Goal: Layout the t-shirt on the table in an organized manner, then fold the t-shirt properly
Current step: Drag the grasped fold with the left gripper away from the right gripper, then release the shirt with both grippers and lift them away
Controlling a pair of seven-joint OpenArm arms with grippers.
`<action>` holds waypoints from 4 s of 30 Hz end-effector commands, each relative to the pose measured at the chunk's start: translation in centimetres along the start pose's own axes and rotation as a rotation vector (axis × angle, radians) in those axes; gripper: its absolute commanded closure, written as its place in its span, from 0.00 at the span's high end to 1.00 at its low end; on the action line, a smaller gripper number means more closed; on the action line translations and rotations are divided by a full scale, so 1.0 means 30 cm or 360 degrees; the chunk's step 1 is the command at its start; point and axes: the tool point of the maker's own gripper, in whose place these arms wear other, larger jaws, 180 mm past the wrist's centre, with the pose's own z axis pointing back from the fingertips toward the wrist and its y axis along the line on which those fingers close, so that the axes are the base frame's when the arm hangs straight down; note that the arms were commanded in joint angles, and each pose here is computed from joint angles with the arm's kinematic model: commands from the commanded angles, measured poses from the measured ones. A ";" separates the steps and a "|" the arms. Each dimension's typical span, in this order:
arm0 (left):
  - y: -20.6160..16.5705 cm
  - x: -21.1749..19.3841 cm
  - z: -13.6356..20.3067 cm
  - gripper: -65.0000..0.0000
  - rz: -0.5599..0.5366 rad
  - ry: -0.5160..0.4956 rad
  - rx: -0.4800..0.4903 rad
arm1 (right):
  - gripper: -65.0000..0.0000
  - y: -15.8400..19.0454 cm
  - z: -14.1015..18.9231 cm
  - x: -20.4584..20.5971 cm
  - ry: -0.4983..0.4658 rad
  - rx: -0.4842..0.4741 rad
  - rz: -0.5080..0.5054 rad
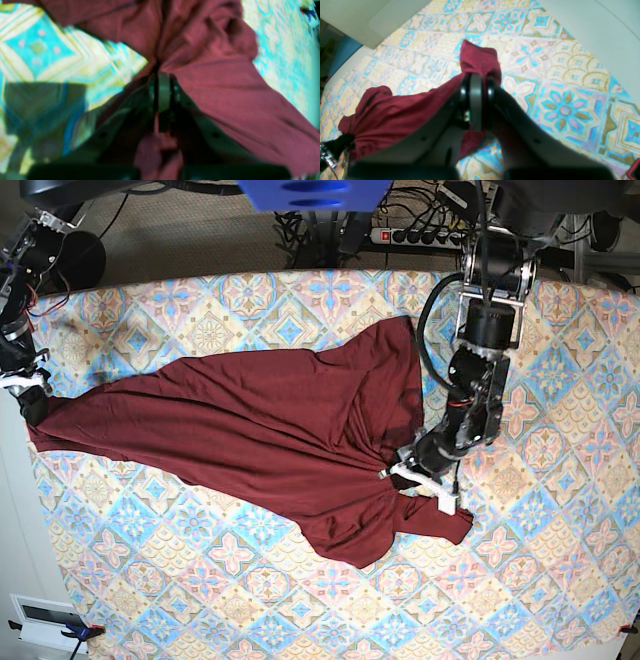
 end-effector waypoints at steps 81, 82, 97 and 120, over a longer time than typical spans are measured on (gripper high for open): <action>0.164 -0.205 0.709 0.01 -0.0328 -0.0105 0.0191 | 0.00 0.070 0.030 0.056 -0.0006 0.0071 0.0135; 0.169 -0.199 0.708 0.01 -0.0355 -0.0080 0.0195 | 0.00 0.071 0.030 0.054 -0.0004 0.0072 0.0135; 0.177 0.148 0.621 0.49 -0.0555 -0.0039 0.0256 | 0.00 0.056 0.039 0.029 0.0058 0.0052 0.0138; 0.244 -0.195 0.218 0.29 -0.0580 0.0468 0.0199 | 0.00 0.015 0.071 0.067 0.0006 -0.0007 0.0133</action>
